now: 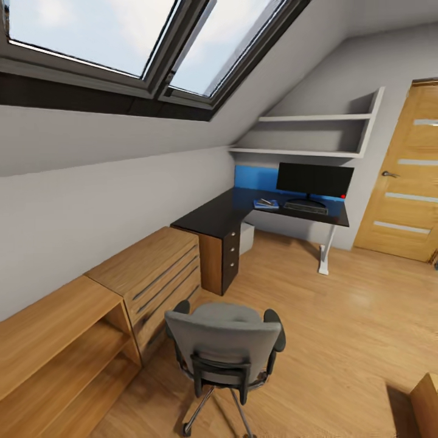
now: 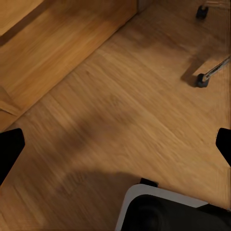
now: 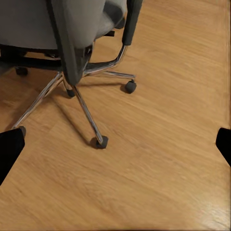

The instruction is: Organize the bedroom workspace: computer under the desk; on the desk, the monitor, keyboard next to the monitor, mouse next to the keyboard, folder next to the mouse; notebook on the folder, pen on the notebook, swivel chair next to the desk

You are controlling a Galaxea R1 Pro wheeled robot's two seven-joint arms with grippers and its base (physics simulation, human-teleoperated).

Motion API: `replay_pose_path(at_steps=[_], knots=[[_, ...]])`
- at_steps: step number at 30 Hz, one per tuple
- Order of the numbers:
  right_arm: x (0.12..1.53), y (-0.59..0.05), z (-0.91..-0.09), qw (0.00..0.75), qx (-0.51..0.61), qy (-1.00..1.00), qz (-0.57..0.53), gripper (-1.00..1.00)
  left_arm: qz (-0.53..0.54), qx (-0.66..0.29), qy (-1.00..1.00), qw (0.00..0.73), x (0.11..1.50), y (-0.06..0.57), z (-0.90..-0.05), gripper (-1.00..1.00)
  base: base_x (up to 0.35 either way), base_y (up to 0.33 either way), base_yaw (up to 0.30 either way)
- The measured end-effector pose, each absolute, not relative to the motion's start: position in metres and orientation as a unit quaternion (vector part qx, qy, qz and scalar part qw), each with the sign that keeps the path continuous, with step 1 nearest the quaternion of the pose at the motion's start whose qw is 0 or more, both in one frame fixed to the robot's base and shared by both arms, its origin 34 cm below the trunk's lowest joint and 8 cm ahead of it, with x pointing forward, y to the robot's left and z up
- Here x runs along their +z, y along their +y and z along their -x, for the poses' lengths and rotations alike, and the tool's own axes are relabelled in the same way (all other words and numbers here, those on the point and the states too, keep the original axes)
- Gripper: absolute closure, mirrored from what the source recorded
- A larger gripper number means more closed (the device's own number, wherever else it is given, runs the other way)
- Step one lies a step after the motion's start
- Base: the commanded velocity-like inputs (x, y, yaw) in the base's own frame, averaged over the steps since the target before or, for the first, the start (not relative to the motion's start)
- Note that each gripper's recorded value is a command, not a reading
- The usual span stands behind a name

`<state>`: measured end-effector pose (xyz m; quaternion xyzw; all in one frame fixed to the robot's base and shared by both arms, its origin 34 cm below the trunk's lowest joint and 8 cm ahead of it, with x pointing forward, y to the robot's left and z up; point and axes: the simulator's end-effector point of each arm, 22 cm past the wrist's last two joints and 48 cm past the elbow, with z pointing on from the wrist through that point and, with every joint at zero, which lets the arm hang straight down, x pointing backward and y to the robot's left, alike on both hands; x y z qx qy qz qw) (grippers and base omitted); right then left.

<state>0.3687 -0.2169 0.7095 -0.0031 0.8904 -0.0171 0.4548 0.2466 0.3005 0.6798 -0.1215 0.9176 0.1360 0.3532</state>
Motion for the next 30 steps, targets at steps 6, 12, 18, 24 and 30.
replay_pose_path(at_steps=[6, 12, 18, 24, 30], knots=[[0.7095, -0.2167, -0.3686, 0.455, -0.017, 0.89, 0.003, -1.0, 0.122, 0.136, 0.917, 0.354, 0.6799, 0.3004, -0.2469, -1.0, 0.0, 0.0, -0.296], [0.7096, -0.2165, -0.3688, 0.455, -0.017, 0.89, 0.003, -1.0, 0.122, 0.136, 0.917, 0.354, 0.6799, 0.3004, -0.2468, -1.0, 0.0, 0.013, -0.296], [0.7096, -0.2164, -0.3689, 0.455, -0.017, 0.89, 0.003, -1.0, 0.122, 0.136, 0.918, 0.353, 0.6798, 0.3005, -0.2467, -1.0, 0.0, 0.079, -0.296], [0.7096, -0.2163, -0.3689, 0.455, -0.017, 0.89, 0.003, -1.0, 0.122, 0.136, 0.917, 0.354, 0.68, 0.3005, -0.247, -1.0, 0.0, 0.162, -0.296], [0.7095, -0.2165, -0.3687, 0.455, -0.017, 0.89, 0.003, -1.0, 0.122, 0.136, 0.917, 0.354, 0.68, 0.3005, -0.247, -1.0, 0.0, 0.253, -0.296]])
